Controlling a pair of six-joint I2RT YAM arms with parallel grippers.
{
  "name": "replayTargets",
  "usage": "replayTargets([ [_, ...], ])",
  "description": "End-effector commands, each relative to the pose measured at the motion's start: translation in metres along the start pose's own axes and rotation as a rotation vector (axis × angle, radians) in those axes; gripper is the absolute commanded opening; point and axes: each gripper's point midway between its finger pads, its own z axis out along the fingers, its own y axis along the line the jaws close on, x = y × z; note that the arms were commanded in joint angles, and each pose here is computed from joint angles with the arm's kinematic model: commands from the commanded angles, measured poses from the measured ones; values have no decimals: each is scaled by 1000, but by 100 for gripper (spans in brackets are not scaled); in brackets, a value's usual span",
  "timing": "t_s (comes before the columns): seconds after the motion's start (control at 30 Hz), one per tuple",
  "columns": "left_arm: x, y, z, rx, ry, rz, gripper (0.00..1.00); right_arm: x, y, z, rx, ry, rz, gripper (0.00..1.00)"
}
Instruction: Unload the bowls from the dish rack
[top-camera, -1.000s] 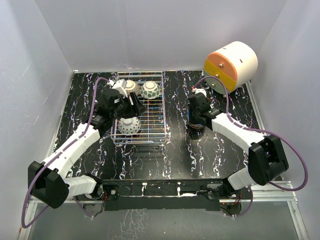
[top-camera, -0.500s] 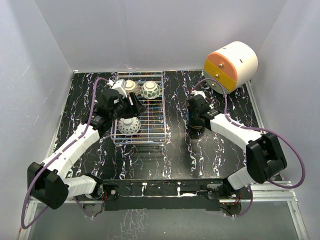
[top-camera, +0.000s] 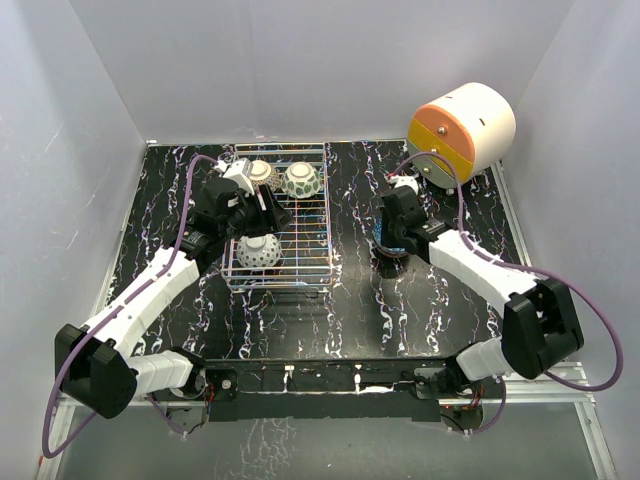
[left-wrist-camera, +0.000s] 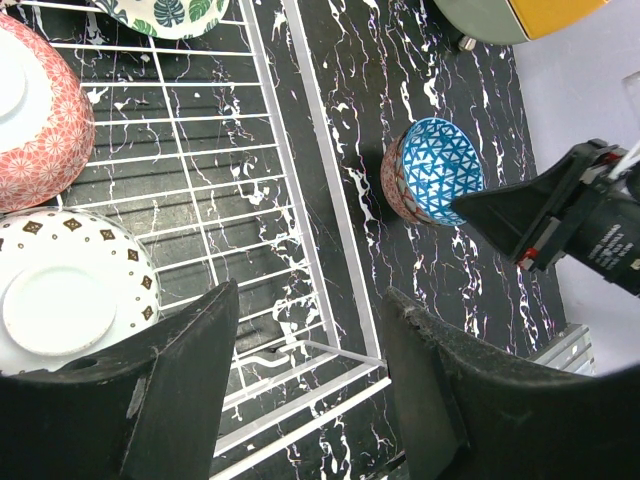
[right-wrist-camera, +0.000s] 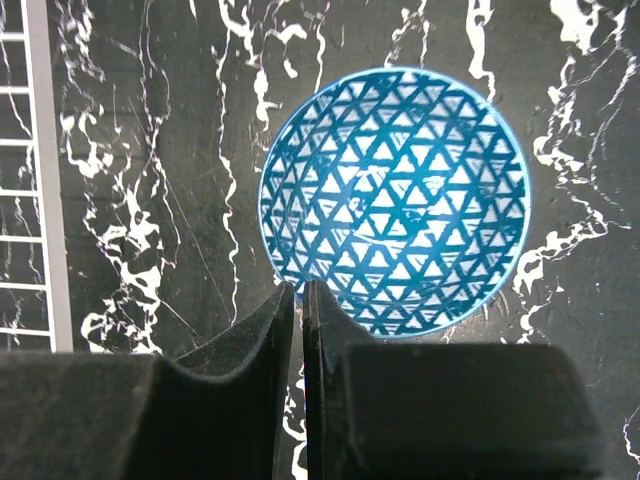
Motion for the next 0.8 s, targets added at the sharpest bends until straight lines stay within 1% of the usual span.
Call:
replayTargets([
  [0.0,-4,1,-3,-1,-17,10,57,-38,-7,-11,-11,-125,88,13],
  [0.1,-5,1,-4,-3,-16,13,57,-38,-13,-3,-14,-101,104,13],
  [0.3,-5,3,-4,-13,-17,18,57,-23,-26,26,39,-20,99,13],
  [0.57,-6,3,-2,-17,-15,22,57,-8,-29,55,66,62,82,13],
  [0.77,-6,7,-2,-34,-14,34,57,6,-31,68,83,103,73,12],
])
